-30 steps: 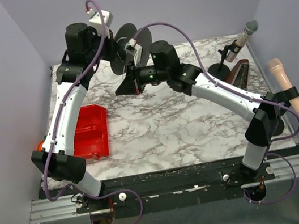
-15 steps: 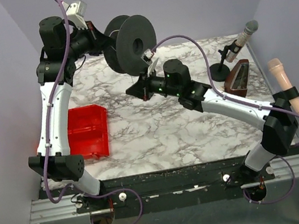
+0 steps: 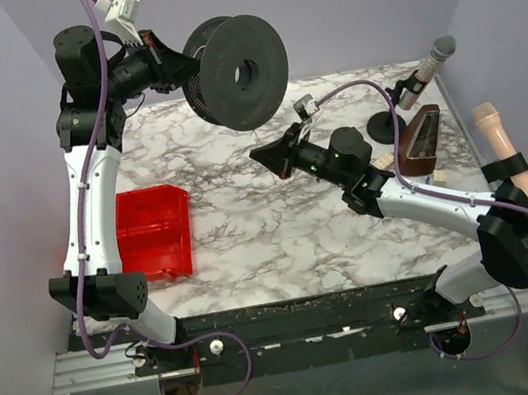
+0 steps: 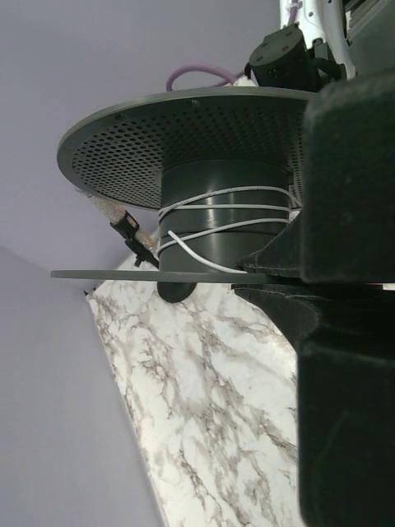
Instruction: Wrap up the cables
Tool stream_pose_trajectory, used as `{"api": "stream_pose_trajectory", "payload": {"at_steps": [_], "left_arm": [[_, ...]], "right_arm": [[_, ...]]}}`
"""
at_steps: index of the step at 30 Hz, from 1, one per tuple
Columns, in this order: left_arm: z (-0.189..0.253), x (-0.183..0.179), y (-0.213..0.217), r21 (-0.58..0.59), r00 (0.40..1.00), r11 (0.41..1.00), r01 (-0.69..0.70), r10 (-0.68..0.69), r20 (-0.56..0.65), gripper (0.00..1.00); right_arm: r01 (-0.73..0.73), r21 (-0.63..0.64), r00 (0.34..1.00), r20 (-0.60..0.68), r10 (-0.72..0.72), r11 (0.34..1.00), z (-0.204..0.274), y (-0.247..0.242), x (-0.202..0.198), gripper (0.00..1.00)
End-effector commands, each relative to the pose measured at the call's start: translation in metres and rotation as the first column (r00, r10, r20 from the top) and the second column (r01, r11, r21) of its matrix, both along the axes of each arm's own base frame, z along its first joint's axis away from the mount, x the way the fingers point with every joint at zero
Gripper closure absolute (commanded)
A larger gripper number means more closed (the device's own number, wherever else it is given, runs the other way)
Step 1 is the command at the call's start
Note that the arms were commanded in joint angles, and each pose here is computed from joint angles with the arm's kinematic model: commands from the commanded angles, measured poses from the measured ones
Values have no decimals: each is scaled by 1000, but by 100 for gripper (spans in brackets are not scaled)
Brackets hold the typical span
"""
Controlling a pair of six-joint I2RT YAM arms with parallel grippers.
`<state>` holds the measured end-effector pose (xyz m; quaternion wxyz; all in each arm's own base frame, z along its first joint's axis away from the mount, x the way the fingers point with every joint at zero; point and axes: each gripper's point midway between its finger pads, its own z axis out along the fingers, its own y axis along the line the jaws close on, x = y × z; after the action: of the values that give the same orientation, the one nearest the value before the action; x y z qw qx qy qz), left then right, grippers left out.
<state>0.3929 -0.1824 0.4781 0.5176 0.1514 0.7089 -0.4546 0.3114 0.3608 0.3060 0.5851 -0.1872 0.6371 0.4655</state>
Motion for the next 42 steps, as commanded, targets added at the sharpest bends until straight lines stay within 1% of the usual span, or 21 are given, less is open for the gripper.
{"api": "stream_pose_trajectory", "payload": {"at_steps": [1,3,5,8,12,13,16,19,22,24,25,26,29,30,31,32,34,36,38,40,42], "left_arm": [[60,-29,-5,-85,984,995,54,-39,174,100],[59,-37,-9,-98,984,990,99,-83,157,100],[55,-44,-8,-59,980,992,109,-97,171,100],[31,-49,-7,14,980,992,123,-124,158,100],[-8,-61,-13,58,968,973,224,-230,106,100],[-15,-65,-13,68,963,966,248,-254,95,100],[-34,-78,-15,114,942,943,314,-324,90,100],[-60,-84,-17,186,929,919,347,-365,67,100],[-95,-90,-18,249,908,882,400,-417,21,100],[-119,-94,-17,272,893,856,440,-449,-30,100],[-129,-94,-17,297,883,839,456,-469,-29,100],[-142,-100,-17,301,868,818,490,-491,-78,100],[-170,-111,-17,352,813,740,573,-567,-132,100],[-180,-116,-15,384,794,705,596,-589,-150,100],[-188,-118,-16,413,779,675,612,-606,-164,100],[-196,-119,-16,449,774,651,612,-611,-168,100],[-204,-116,-16,521,791,636,569,-597,-136,100],[-206,-102,-17,619,834,636,461,-549,-57,100],[-206,-91,-16,702,861,616,357,-509,8,100],[-202,-83,-14,769,865,573,282,-498,54,100],[-197,-77,-14,818,852,527,230,-516,93,100]], "right_arm": [[52,-64,998,-36,-54,997,-34,-19,11,91],[98,-71,995,-16,-100,993,-33,-35,19,91],[170,-86,985,14,-170,982,-34,-57,26,93],[260,-125,960,139,-243,958,-25,-83,27,99],[283,-215,931,295,-214,935,-20,-95,19,99],[304,-250,919,330,-214,919,-22,-100,20,99],[339,-335,907,363,-212,879,-35,-116,23,99],[328,-395,900,408,-156,858,-37,-119,22,99],[322,-450,900,419,-121,833,-39,-121,26,99],[298,-474,905,417,-87,828,-44,-122,25,99],[277,-484,907,417,-59,830,-45,-121,22,99],[264,-491,905,423,-38,830,-44,-120,21,99],[183,-518,896,437,76,836,-46,-112,9,99],[152,-533,891,438,118,832,-43,-109,5,99],[120,-561,900,409,149,819,-48,-108,3,99],[90,-579,909,380,170,811,-47,-105,3,100],[42,-612,931,310,190,790,-50,-104,3,99],[11,-636,948,253,194,772,-60,-106,0,99],[9,-638,957,229,178,770,-65,-108,1,99],[-4,-646,971,180,157,764,-75,-109,3,99],[-30,-650,983,118,140,759,-79,-108,6,99]]}}
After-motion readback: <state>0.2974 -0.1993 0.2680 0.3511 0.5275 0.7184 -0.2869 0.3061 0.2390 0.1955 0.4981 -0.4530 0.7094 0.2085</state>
